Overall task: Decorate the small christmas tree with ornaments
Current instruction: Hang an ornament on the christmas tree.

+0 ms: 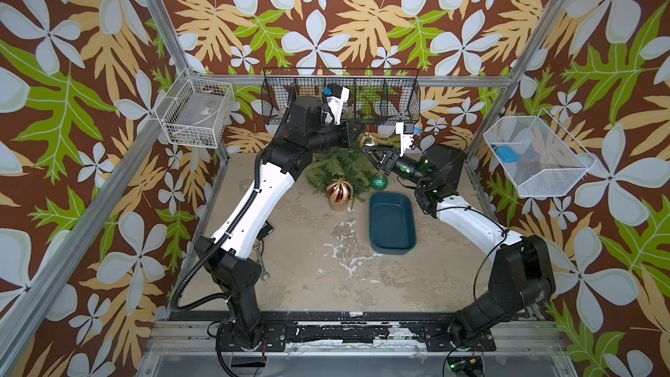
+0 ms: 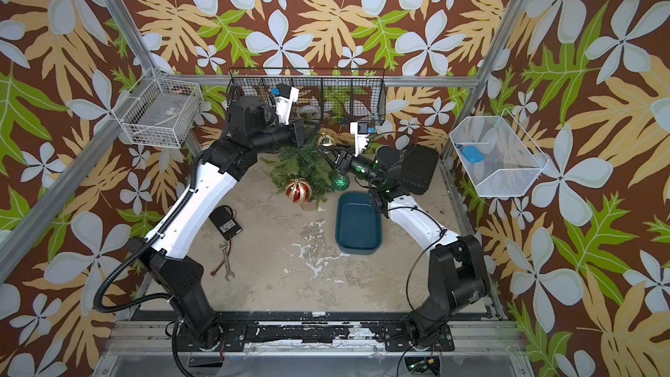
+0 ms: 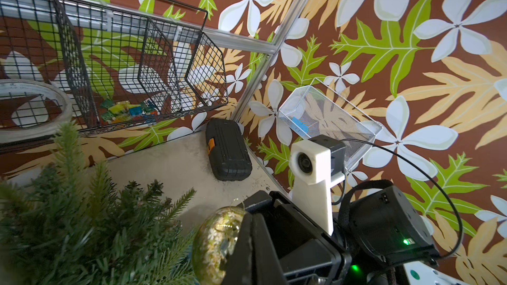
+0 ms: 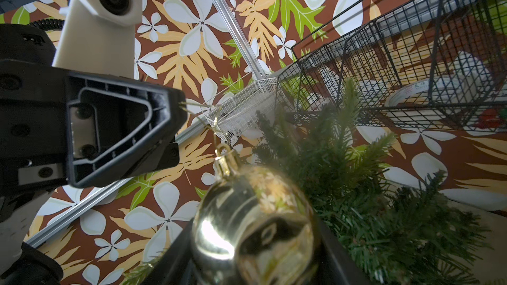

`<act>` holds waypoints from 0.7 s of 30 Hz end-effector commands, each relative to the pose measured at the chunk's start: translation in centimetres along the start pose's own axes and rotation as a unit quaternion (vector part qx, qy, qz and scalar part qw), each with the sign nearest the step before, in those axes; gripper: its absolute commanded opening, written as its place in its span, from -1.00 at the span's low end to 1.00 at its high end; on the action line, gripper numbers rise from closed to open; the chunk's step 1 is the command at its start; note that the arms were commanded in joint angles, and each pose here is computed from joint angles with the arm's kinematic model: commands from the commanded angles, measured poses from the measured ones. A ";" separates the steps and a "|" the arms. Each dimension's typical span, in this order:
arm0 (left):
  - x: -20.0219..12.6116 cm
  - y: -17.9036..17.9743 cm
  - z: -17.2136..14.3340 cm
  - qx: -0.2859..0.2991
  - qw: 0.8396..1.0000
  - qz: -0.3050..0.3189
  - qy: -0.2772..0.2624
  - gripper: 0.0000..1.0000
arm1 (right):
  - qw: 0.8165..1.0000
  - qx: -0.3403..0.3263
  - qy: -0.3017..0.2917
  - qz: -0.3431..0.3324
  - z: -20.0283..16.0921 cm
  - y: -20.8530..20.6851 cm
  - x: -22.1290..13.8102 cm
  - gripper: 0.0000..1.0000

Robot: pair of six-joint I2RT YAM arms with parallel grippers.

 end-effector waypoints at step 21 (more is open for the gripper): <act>1.3 3.2 0.0 -0.024 0.998 0.059 0.018 -1.00 | 0.996 0.077 0.051 0.013 -1.1 -1.2 1.0 0.07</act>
Point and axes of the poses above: each gripper's point midway between its finger pads, its own x axis out along the fingers, its own y axis along the line the jaws close on, z = x × y, the point moved 8 cm from there along -x, back along the fingers, and after that the axes turned 13 degrees about -x, right-handed, at the moved point
